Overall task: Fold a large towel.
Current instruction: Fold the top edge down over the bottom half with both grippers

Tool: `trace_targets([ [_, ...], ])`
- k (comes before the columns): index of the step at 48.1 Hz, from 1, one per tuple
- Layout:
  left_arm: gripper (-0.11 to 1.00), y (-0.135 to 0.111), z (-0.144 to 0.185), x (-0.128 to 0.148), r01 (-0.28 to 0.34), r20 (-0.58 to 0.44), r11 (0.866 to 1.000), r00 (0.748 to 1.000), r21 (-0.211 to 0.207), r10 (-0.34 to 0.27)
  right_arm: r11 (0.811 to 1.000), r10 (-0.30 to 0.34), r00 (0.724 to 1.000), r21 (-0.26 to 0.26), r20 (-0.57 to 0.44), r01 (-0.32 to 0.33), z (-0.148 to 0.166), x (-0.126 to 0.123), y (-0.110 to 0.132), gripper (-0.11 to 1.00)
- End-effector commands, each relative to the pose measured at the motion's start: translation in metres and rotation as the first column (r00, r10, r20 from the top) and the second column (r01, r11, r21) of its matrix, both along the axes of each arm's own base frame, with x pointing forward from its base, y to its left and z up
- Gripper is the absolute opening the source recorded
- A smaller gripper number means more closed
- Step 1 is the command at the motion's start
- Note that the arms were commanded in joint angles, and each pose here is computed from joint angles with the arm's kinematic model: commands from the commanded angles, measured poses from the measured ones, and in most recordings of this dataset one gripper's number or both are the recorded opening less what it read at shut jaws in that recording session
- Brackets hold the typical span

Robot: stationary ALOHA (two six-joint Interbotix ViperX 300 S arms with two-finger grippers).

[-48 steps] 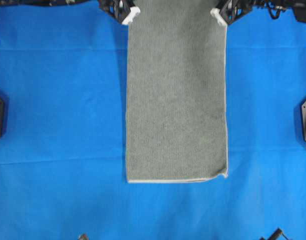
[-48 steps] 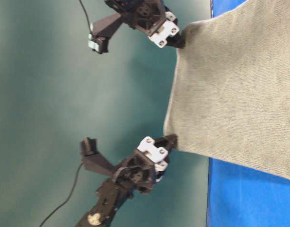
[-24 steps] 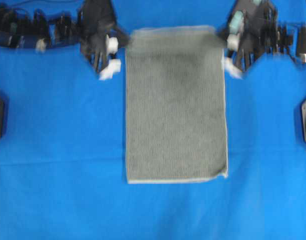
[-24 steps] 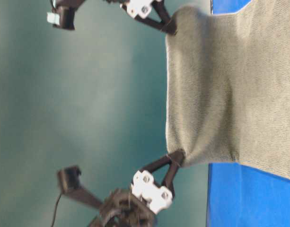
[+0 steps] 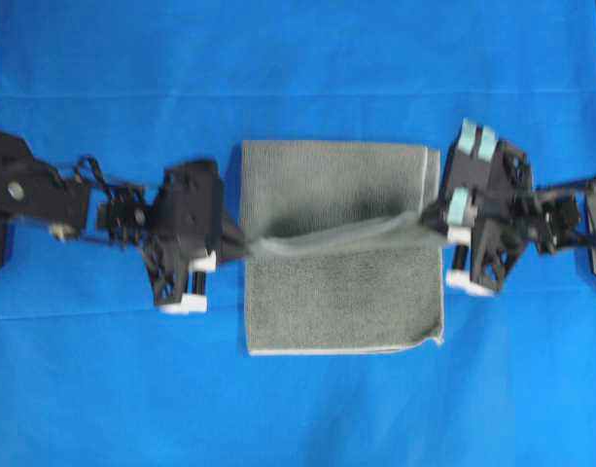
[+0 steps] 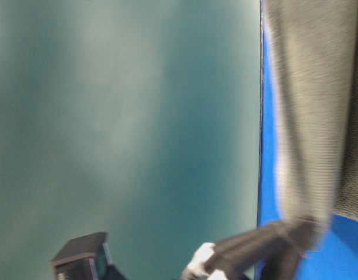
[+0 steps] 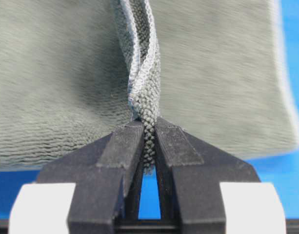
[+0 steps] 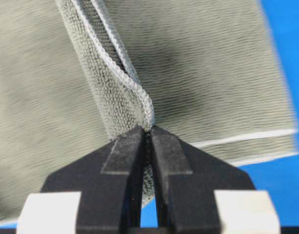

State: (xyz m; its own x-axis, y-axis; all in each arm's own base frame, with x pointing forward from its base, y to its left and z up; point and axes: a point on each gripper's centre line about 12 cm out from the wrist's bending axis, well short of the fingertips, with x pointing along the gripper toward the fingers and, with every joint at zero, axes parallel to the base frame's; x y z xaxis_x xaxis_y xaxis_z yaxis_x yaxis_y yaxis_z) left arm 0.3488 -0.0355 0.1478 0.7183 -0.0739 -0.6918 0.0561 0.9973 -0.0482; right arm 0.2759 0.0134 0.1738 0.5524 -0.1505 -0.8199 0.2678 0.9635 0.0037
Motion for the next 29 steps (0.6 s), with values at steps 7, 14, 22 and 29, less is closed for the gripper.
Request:
trace_targets([
  [7,0.04,-0.039,-0.012,0.012,0.066,-0.004,0.997,0.998,-0.035,-0.067,0.998,0.035,0.999,0.048,-0.017,-0.034,-0.008,0.001,0.030,0.04],
  [14,0.04,-0.051,-0.021,0.017,0.085,-0.001,0.995,0.996,-0.047,-0.085,0.994,0.055,0.998,0.089,-0.006,-0.055,-0.016,0.006,0.043,0.04],
  [22,0.04,-0.064,-0.021,0.016,0.118,0.003,0.992,0.993,-0.047,-0.118,0.989,0.068,0.998,0.133,-0.003,-0.067,-0.025,0.010,0.052,0.04],
  [29,0.04,-0.066,-0.020,0.016,0.123,0.008,0.991,0.992,-0.048,-0.123,0.986,0.058,0.998,0.155,-0.010,-0.056,-0.030,0.010,0.054,0.04],
])
